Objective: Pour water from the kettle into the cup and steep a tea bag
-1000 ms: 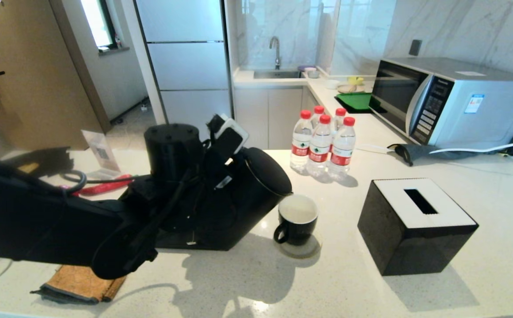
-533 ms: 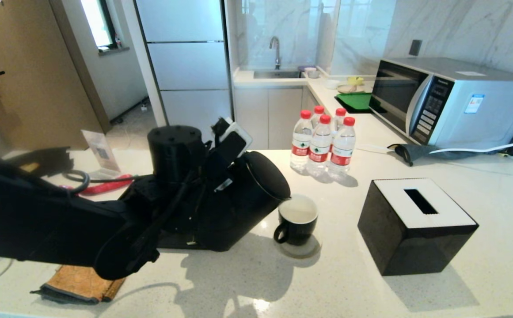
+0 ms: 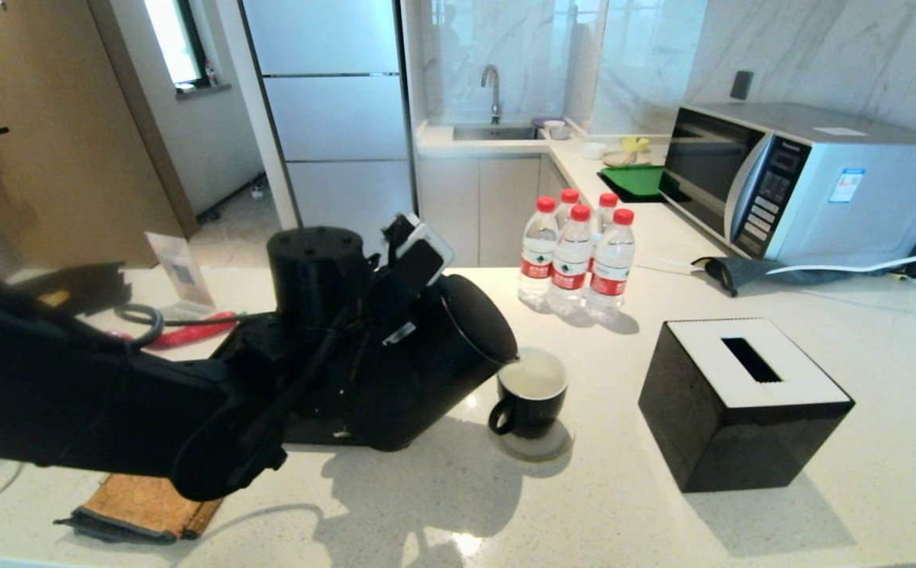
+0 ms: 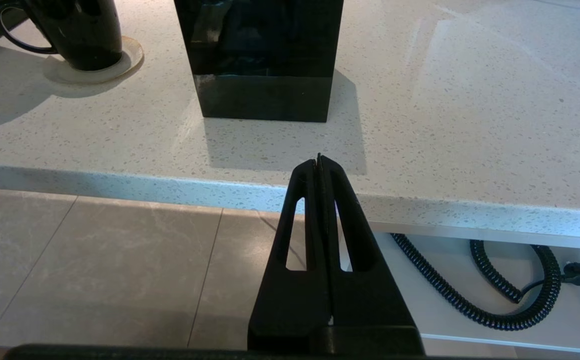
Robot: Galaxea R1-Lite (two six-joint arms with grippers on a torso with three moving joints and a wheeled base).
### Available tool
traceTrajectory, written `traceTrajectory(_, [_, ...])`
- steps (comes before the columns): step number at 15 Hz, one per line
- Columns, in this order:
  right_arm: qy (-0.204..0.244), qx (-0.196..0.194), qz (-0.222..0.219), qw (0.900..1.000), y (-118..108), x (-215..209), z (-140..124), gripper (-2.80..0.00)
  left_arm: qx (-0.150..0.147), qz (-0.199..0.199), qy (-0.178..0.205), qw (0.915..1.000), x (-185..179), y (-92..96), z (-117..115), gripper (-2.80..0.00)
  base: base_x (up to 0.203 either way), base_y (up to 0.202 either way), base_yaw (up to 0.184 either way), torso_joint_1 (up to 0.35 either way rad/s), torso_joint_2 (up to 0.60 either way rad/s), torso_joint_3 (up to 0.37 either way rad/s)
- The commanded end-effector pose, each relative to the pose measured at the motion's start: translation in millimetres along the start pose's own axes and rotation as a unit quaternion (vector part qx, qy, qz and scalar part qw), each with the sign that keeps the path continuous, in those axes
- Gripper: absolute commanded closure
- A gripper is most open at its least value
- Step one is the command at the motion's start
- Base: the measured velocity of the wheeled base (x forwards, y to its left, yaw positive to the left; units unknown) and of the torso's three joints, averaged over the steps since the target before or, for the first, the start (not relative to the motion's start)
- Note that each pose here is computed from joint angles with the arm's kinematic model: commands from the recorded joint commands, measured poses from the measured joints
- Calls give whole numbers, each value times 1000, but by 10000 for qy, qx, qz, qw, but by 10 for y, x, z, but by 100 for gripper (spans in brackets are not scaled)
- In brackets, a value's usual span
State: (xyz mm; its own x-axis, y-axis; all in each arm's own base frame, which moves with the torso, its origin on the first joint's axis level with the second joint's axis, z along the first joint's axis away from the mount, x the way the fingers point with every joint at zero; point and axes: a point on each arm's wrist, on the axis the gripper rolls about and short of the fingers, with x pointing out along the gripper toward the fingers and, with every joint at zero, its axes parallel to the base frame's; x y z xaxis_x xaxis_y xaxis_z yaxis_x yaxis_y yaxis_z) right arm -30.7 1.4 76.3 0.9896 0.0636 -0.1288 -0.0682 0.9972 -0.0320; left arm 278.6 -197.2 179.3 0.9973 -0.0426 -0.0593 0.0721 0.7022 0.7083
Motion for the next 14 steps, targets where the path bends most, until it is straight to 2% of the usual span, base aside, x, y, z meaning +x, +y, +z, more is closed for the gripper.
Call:
traceTrajectory(1, [13, -4, 5, 10000, 0, 1, -1, 0, -3, 51, -29, 10000, 6, 15, 20, 0, 0, 0, 0, 0, 0, 0])
traceTrajectory(5, [13, -4, 5, 10000, 0, 1, -1, 0, 99, 64, -48, 9999, 6, 21, 36, 0, 0, 0, 0, 0, 0, 0])
traceTrajectory(14, [13, -4, 5, 10000, 0, 1, -1, 0, 69, 104, -112, 9999, 13, 42, 85, 0, 0, 0, 0, 0, 0, 0])
